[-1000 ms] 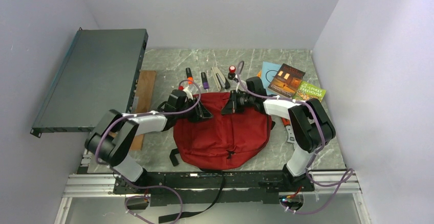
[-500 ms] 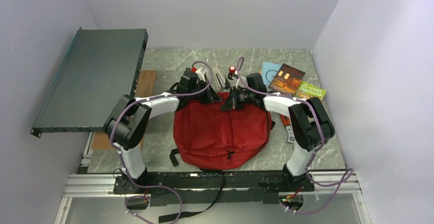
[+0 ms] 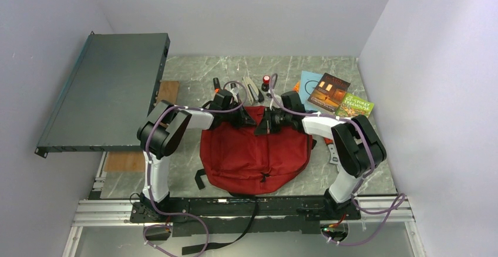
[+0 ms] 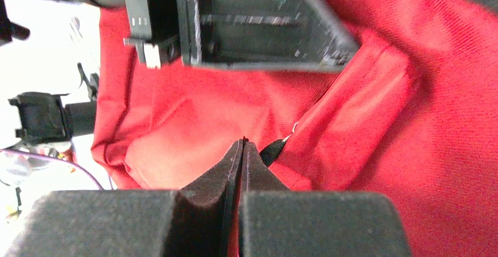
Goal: Pack the student bag
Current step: Unzip the student bag at the center of the board.
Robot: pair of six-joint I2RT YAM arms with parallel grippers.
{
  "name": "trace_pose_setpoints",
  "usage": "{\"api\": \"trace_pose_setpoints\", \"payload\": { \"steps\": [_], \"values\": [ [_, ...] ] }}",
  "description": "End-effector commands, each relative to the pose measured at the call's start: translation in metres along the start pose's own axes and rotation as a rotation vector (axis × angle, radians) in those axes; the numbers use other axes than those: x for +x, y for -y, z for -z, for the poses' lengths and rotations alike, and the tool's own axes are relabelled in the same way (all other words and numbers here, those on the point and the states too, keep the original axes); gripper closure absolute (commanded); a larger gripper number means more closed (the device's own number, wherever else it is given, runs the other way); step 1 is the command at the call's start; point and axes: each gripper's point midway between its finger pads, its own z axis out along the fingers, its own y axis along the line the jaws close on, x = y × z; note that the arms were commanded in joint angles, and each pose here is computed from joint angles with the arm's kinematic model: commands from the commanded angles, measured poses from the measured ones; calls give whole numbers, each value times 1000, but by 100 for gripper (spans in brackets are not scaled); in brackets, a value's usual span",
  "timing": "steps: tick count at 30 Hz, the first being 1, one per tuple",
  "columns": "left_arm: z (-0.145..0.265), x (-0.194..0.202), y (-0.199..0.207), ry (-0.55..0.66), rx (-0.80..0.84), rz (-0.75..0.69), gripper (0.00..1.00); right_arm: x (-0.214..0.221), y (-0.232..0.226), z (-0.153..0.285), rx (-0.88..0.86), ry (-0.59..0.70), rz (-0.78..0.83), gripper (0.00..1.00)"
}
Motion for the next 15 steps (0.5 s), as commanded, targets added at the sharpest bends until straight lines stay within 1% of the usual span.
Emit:
{"api": "trace_pose_setpoints", "payload": {
  "steps": [1, 5, 8, 9, 12, 15],
  "values": [
    [-12, 8, -51, 21, -174, 69, 100, 36, -38, 5, -79, -71, 41, 100],
    [-8, 3, -54, 46, -216, 84, 100, 77, -53, 3, -55, -154, 43, 100],
    [-9, 3, -54, 39, -220, 87, 100, 110, -59, 13, -26, -195, 11, 100],
    [-9, 3, -54, 39, -218, 87, 100, 114, -64, 17, -27, -190, 14, 100],
    [-10, 4, -53, 43, -204, 91, 100, 142, -59, 28, 14, -216, -48, 100],
    [-10, 3, -53, 43, -206, 89, 100, 159, -64, 35, 0, -217, -86, 100]
  ]
}}
